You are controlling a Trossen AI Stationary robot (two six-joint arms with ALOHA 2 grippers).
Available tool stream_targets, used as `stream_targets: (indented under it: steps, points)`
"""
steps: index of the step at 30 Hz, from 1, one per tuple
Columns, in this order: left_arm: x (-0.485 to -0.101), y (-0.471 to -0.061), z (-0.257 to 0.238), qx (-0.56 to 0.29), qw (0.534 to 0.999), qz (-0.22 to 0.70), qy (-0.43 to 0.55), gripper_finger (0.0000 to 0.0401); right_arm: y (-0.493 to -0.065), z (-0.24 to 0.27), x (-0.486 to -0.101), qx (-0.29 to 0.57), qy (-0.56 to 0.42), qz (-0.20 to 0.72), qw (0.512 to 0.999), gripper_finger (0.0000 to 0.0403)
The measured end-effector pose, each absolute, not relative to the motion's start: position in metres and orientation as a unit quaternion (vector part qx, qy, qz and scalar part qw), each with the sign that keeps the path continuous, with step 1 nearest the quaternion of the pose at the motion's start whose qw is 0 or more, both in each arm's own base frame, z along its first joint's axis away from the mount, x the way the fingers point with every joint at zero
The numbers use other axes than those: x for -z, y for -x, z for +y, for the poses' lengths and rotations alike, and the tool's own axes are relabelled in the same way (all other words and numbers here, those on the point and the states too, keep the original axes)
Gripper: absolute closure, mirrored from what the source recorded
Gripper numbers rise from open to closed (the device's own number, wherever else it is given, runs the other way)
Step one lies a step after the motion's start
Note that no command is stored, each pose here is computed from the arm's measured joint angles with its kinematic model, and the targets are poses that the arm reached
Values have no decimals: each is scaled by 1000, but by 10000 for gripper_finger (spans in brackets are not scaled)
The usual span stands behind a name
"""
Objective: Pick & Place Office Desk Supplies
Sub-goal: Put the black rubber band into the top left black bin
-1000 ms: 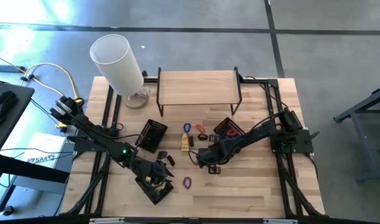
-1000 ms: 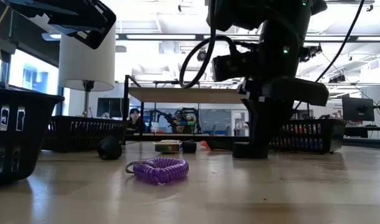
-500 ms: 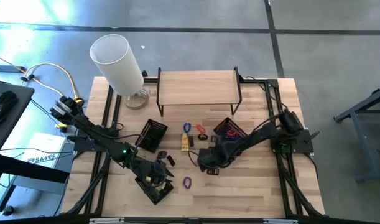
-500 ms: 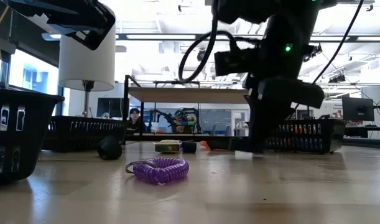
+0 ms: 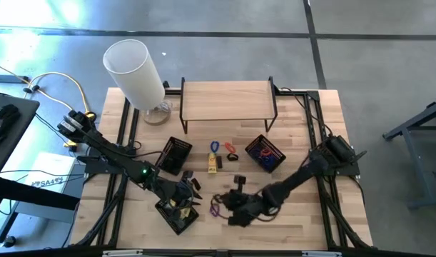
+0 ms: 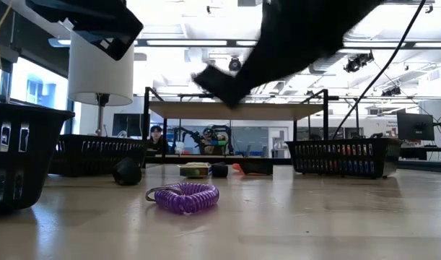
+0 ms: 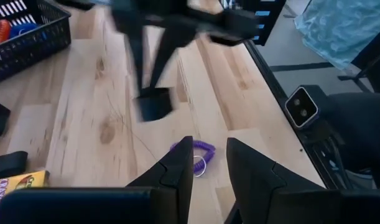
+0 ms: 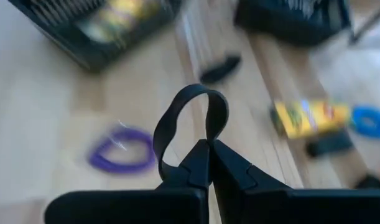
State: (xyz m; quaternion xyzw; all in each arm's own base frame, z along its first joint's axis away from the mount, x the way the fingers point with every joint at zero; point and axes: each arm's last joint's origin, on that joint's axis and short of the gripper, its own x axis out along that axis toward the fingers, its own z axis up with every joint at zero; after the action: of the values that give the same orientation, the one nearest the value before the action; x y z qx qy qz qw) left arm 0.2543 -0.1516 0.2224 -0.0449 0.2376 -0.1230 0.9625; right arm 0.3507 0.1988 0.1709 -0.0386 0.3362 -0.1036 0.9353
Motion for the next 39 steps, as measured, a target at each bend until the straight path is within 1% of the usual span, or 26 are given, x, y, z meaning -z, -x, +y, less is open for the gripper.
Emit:
stream_targets:
  steps: [4,7,13,20,25,29,35,39]
  points:
    - [-222,-257,-147,114,963,238,47,308,-353,213,-180,70,57,282,955,400]
    - [-222,-258,-145,109,964,239,48,308,-356,216,-186,62,64,254,963,400]
    - [-222,-259,-144,113,963,239,50,308,-357,217,-187,61,68,249,964,400]
    - [-217,-262,-146,111,965,237,27,304,-357,217,-187,60,68,249,964,400]
    - [-199,-273,-152,110,965,238,24,268,-357,217,-187,59,67,249,964,400]
    - [-186,-279,-157,132,961,243,-13,227,-357,217,-187,59,67,249,964,400]
    - [-190,-281,-160,154,964,214,-11,172,-357,217,-187,59,66,246,965,400]
    - [-196,-283,-161,151,970,188,25,160,-357,217,-187,59,66,246,965,400]
